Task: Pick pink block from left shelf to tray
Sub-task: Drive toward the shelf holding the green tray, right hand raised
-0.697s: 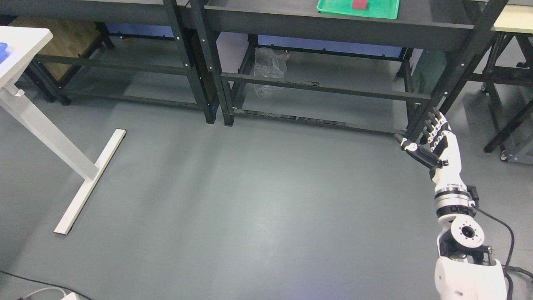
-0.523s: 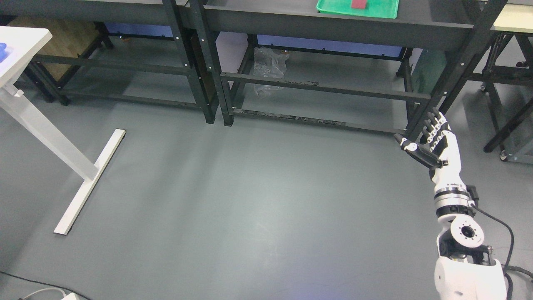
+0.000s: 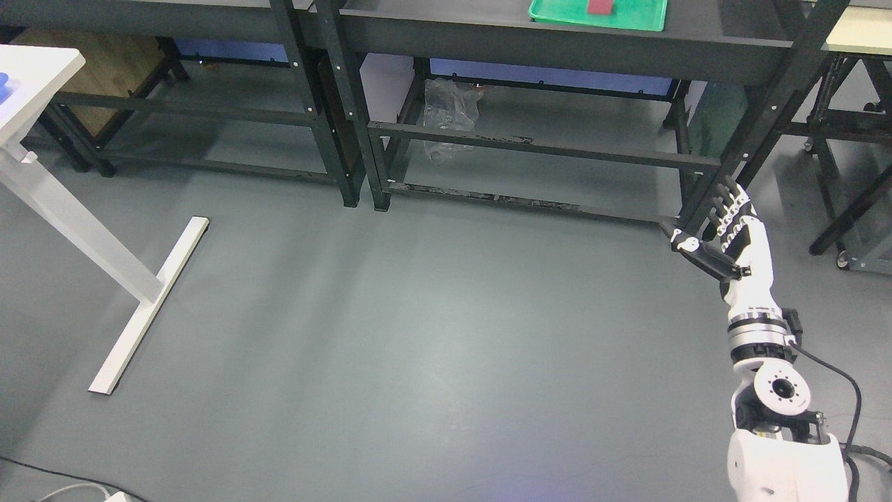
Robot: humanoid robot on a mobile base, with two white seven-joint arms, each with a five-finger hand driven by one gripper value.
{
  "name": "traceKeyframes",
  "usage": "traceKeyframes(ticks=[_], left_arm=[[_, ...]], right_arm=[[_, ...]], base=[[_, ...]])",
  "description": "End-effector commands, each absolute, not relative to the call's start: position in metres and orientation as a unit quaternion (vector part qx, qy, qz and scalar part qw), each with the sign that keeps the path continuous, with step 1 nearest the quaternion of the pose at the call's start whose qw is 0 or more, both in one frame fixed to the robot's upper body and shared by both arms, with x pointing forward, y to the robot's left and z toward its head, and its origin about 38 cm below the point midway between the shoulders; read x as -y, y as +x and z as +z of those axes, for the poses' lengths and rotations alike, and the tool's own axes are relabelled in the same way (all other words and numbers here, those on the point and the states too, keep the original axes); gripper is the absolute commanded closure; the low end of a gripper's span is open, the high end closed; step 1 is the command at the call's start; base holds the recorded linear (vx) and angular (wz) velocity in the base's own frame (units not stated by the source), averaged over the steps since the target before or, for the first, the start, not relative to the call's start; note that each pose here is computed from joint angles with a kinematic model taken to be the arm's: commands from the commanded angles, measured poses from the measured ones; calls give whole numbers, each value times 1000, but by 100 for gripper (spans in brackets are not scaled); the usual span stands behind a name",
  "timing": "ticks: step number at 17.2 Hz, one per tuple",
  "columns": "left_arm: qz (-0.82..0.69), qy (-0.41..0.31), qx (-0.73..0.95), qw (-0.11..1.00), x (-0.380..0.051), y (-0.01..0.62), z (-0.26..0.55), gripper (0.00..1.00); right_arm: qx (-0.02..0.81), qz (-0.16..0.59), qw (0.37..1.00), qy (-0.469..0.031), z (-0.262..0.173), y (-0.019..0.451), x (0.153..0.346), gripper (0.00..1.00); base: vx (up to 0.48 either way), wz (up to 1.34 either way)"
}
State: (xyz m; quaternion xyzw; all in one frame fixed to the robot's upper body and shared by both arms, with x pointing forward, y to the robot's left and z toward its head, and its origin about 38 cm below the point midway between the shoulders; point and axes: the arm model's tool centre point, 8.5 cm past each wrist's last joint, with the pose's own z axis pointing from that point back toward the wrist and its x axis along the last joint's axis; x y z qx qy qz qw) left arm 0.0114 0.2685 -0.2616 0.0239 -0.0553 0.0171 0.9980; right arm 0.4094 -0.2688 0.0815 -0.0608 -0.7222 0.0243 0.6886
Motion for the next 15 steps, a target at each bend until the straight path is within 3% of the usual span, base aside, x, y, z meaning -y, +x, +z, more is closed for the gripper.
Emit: traceKeyframes(ticks=[1,2,4,5,15], left_arm=[[15,33,76,996,-280,32,-260,0],[15,33,76,996,-280,32,-260,0],[15,33,76,996,-280,32,-260,0],[15,33,76,996,-280,32,-260,0],[15,33,76,996,-280,32,-260,0]], right_arm=[[721,192,605,-277,117,427,269,4],[695,273,554,-367,123,429,256,4],[651,376,477,-455,129,428,242,3],[639,384,467,-476,133,426,241,2],[671,361,448,-467,143,414,233,0]], base=[[15,-11],[15,-11],[27,0],[53,1],[137,56]])
